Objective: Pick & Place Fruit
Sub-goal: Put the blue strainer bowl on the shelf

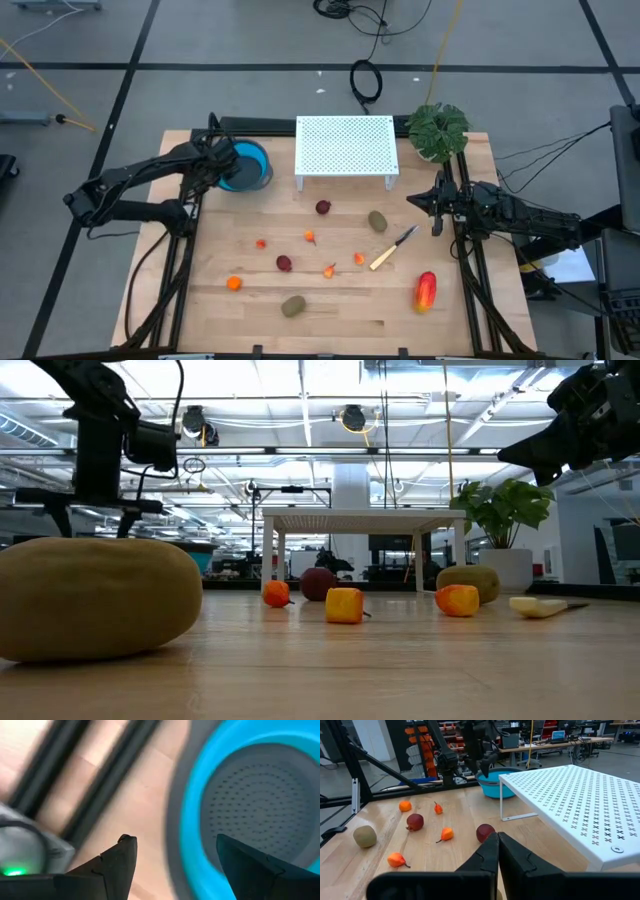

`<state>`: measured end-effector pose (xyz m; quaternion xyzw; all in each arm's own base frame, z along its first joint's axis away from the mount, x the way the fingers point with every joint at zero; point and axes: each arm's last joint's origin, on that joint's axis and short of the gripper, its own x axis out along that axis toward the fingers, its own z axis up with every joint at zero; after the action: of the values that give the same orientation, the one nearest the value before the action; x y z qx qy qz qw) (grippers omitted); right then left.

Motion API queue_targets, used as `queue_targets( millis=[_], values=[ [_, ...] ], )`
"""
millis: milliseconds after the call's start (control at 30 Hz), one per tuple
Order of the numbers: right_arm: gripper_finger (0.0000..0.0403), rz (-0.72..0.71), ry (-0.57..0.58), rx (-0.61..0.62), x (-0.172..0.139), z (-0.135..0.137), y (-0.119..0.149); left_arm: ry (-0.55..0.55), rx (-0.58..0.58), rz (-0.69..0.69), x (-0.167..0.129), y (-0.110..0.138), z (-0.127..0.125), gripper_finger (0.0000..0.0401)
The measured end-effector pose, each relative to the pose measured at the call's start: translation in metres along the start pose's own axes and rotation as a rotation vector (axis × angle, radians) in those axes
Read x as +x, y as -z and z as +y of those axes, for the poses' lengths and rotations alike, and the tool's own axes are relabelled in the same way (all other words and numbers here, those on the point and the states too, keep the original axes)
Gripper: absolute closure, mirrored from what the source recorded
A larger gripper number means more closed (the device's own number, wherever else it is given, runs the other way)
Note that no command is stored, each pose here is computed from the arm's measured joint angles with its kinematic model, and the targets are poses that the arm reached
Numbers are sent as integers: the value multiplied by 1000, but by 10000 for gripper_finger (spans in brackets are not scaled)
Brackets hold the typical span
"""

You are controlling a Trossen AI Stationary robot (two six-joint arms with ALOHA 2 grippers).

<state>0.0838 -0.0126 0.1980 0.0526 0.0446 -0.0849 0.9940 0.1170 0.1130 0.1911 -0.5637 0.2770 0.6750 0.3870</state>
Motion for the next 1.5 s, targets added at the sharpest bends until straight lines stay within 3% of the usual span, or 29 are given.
queue_targets(
  millis=[233, 467, 967, 1500],
  values=[
    [399, 0, 0, 0, 0, 0, 0, 133, -10, 23, 21, 5, -5, 155],
    [398, 0, 0, 0, 0, 0, 0, 130, -18, 11, 25, 6, -3, 198],
    [399, 0, 0, 0, 0, 0, 0, 122, -35, -37, 25, 4, -3, 392],
    [399, 0, 0, 0, 0, 0, 0, 153, -36, -56, 17, 2, -5, 398]
  ],
)
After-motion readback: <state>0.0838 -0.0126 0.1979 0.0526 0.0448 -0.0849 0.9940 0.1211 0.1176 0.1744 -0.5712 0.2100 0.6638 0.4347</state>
